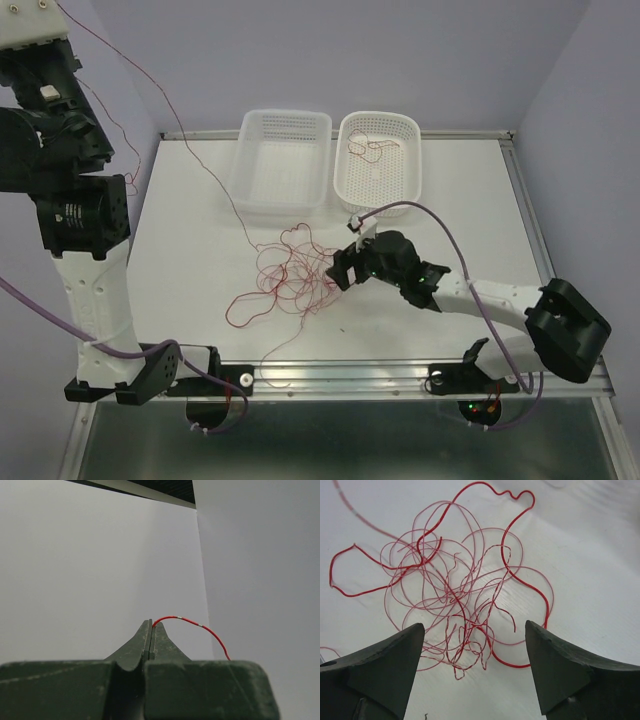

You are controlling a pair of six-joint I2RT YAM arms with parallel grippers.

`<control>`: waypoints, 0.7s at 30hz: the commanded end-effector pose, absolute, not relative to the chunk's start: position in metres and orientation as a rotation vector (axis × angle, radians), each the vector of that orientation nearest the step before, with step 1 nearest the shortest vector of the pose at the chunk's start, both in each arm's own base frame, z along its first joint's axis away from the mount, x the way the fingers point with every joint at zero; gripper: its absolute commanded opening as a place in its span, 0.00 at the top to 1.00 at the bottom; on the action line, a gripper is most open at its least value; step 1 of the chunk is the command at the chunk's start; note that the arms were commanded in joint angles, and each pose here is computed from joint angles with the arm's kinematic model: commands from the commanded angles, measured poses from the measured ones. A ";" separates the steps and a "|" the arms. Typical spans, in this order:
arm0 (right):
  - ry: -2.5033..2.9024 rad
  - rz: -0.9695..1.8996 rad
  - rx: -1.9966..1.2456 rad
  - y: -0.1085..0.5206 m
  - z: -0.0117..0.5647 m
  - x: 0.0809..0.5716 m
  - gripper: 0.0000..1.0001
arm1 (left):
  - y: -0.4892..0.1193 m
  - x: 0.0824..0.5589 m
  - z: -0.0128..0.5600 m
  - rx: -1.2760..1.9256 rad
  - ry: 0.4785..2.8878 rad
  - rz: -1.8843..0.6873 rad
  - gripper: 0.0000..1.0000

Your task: Untangle the cables

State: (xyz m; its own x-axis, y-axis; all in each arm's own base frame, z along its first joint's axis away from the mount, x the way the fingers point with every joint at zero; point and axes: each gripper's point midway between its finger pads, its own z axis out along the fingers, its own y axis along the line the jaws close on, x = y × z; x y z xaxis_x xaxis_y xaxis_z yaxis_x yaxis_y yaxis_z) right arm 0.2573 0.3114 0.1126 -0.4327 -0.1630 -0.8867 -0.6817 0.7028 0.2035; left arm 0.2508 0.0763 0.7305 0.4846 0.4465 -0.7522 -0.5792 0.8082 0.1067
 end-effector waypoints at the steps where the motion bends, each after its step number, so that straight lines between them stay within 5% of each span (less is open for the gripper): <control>1: 1.845 0.703 -0.627 0.310 0.166 0.258 0.10 | 0.066 0.223 0.747 -0.140 0.788 0.552 1.00; 10: 1.462 1.003 -0.905 0.376 0.273 0.237 0.05 | 0.002 0.244 0.694 0.148 0.926 0.249 1.00; 21: 1.367 1.176 -1.066 0.463 0.286 0.261 0.04 | -0.010 0.229 0.694 0.200 0.914 0.195 1.00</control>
